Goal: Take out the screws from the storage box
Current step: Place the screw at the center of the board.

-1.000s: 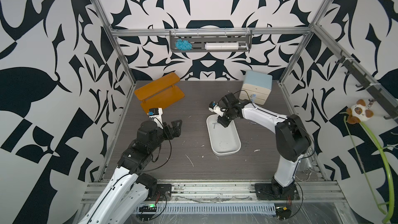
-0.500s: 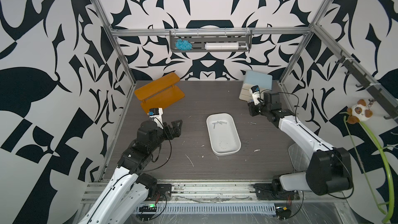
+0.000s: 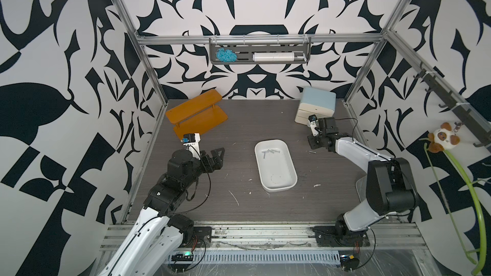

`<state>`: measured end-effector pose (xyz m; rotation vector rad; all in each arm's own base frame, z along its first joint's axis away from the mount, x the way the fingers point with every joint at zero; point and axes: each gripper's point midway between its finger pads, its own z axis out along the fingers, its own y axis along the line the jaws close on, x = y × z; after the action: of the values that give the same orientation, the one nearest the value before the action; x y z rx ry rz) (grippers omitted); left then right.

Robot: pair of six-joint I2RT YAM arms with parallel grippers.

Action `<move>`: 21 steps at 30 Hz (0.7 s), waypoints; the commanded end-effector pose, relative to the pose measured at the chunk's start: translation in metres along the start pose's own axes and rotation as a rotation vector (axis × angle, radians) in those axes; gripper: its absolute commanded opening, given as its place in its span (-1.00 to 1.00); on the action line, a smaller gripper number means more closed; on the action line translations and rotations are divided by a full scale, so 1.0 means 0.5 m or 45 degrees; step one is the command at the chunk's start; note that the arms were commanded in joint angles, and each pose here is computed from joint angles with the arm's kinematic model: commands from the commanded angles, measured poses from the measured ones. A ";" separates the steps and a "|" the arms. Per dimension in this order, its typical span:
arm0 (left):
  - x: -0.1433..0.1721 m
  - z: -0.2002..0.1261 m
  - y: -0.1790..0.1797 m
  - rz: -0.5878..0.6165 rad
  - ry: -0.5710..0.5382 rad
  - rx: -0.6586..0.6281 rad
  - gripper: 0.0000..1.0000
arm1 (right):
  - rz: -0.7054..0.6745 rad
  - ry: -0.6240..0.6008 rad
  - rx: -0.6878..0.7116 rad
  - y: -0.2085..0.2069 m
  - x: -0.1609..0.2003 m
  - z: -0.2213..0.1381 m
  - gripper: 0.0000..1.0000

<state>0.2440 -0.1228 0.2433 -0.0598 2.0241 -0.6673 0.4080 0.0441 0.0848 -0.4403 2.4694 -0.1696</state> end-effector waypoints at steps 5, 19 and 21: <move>0.009 0.003 0.002 0.003 0.009 0.008 0.98 | -0.023 0.087 -0.036 0.004 0.010 0.030 -1.00; 0.027 0.031 -0.005 0.000 0.103 0.024 0.98 | 0.068 0.115 -0.087 -0.004 0.016 0.054 -0.93; 0.027 0.034 -0.005 0.002 0.110 0.023 0.98 | 0.083 0.113 -0.100 -0.005 0.016 0.055 -0.89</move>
<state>0.2496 -0.1325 0.2230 -0.0404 2.1109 -0.6755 0.4086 0.0371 0.0465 -0.4343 2.6092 -0.1078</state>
